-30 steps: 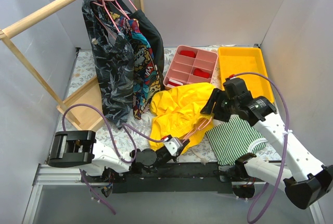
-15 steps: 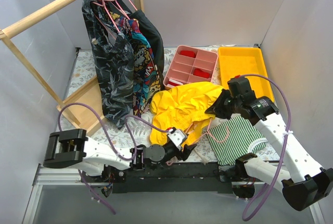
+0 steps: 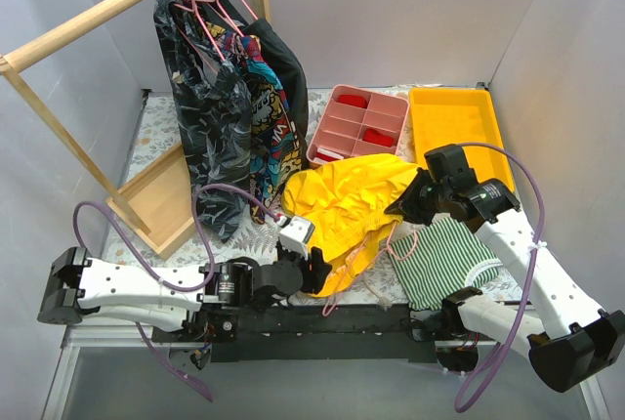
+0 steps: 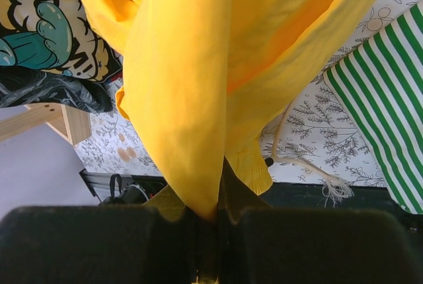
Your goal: Place the shorts on the hanger
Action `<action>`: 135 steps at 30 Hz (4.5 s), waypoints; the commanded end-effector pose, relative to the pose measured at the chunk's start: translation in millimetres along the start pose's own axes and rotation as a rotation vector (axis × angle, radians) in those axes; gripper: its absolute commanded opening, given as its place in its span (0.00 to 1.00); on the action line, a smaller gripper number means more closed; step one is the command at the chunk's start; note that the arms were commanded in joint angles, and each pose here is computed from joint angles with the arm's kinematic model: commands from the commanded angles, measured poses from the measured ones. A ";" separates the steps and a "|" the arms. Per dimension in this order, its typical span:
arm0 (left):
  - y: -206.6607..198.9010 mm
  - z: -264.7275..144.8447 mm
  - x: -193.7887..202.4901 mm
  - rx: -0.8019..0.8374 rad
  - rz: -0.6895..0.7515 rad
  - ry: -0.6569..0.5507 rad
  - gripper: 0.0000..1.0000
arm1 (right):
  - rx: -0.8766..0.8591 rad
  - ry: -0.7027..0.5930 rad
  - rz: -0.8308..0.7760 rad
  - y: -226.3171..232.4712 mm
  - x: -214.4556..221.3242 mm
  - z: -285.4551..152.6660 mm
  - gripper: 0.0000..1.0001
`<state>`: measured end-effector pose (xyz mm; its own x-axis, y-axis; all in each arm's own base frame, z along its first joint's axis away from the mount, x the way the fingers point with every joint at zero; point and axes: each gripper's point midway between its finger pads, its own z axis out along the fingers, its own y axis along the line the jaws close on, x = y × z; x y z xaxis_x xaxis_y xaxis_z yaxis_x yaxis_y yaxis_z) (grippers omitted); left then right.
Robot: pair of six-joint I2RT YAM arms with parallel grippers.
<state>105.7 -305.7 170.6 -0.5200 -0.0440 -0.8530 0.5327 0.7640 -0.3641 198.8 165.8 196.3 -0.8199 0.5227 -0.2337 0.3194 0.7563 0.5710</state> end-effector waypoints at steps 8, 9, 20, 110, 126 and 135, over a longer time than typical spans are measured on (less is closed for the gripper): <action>55.7 -13.4 61.3 -0.300 0.057 0.281 0.54 | -0.078 -0.074 0.057 24.7 -16.4 -18.9 0.01; 57.1 -13.1 60.7 -0.308 0.054 0.279 0.55 | -0.089 -0.080 0.060 26.5 -17.2 -20.2 0.01; 64.9 -17.4 50.3 -0.302 -0.021 0.300 0.00 | -0.161 -0.163 0.155 47.3 -36.3 -29.4 0.01; 54.4 26.4 29.7 -0.006 0.498 0.326 0.68 | 0.040 0.128 0.427 -16.5 -23.4 88.8 0.01; 42.0 73.0 -0.6 -0.008 0.586 0.025 0.52 | -0.020 0.163 0.392 0.4 -19.8 67.3 0.01; 20.1 61.2 -33.4 0.046 0.504 -0.062 0.00 | -0.153 0.155 0.266 28.1 -24.3 41.7 0.01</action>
<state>164.0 -318.3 113.4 -0.1638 0.4430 -0.8814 0.7722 0.6136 0.1650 253.5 175.3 141.6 -0.6761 0.7307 0.0946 0.6228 0.4981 0.6033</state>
